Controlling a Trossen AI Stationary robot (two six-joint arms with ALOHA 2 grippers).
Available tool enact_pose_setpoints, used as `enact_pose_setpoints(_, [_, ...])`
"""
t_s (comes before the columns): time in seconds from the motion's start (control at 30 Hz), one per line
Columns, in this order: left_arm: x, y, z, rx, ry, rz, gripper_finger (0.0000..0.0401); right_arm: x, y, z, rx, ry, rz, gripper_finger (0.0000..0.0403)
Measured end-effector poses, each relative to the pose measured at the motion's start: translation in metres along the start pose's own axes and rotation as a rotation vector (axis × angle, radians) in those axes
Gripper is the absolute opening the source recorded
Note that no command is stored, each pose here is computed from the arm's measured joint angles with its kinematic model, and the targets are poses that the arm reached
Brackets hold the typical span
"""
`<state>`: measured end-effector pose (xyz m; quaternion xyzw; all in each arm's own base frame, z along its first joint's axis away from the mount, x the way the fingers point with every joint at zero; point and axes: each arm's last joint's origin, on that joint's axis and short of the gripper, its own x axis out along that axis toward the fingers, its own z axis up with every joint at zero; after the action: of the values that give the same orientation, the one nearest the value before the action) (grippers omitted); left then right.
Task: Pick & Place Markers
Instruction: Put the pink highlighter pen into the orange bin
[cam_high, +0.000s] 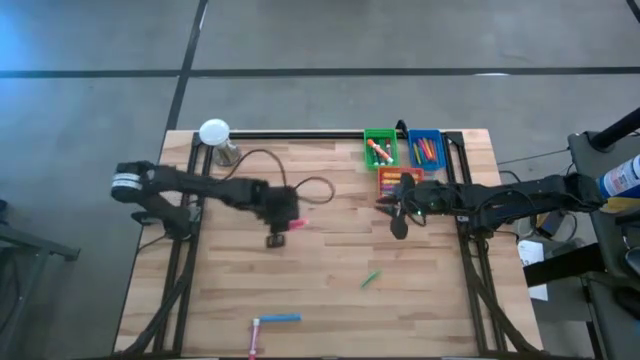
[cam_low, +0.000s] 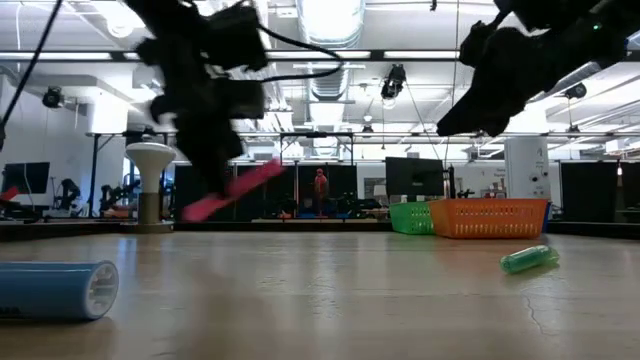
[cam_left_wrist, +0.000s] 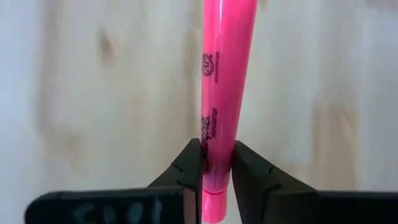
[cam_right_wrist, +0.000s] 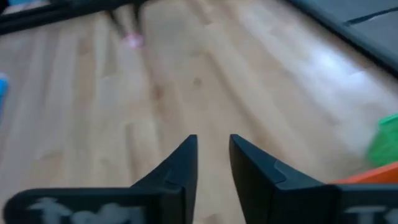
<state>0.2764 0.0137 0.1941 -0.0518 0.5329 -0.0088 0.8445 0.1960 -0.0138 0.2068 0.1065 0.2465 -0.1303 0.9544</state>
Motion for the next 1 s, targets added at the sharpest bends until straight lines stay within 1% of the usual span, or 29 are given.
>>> enact_pose_setpoints(0.13, [0.013, 0.011, 0.035, 0.099, -0.067, 0.018, 0.0055, 0.005, 0.014, -0.010, 0.025, 0.029, 0.056, 0.0122])
enact_pose_setpoints(0.23, [0.025, 0.011, 0.059, 0.181, -0.104, 0.006, 0.0055, 0.013, 0.023, -0.015, 0.034, -0.001, 0.103, 0.0147])
enact_pose_setpoints(0.33, [0.035, 0.012, 0.077, 0.215, -0.100, -0.002, 0.0055, 0.024, 0.029, -0.017, 0.041, -0.053, 0.137, 0.0168])
enact_pose_setpoints(0.43, [0.040, 0.013, 0.090, 0.234, -0.108, 0.001, 0.0055, 0.034, 0.033, -0.017, 0.047, -0.081, 0.148, 0.0182])
enact_pose_setpoints(0.53, [0.040, 0.013, 0.100, 0.235, -0.124, 0.003, 0.0055, 0.046, 0.036, -0.019, 0.043, -0.066, 0.143, 0.0187])
enact_pose_setpoints(0.67, [0.037, 0.013, 0.105, 0.230, -0.142, 0.004, 0.0055, 0.062, 0.041, -0.018, 0.038, -0.070, 0.143, 0.0187])
enact_pose_setpoints(0.83, [0.036, 0.013, 0.105, 0.225, -0.140, 0.003, 0.0055, 0.076, 0.045, -0.013, 0.040, -0.094, 0.119, 0.0187])
enact_pose_setpoints(1.0, [0.036, 0.013, 0.105, 0.224, -0.141, 0.003, 0.0055, 0.087, 0.049, -0.011, 0.034, -0.076, 0.106, 0.0187])
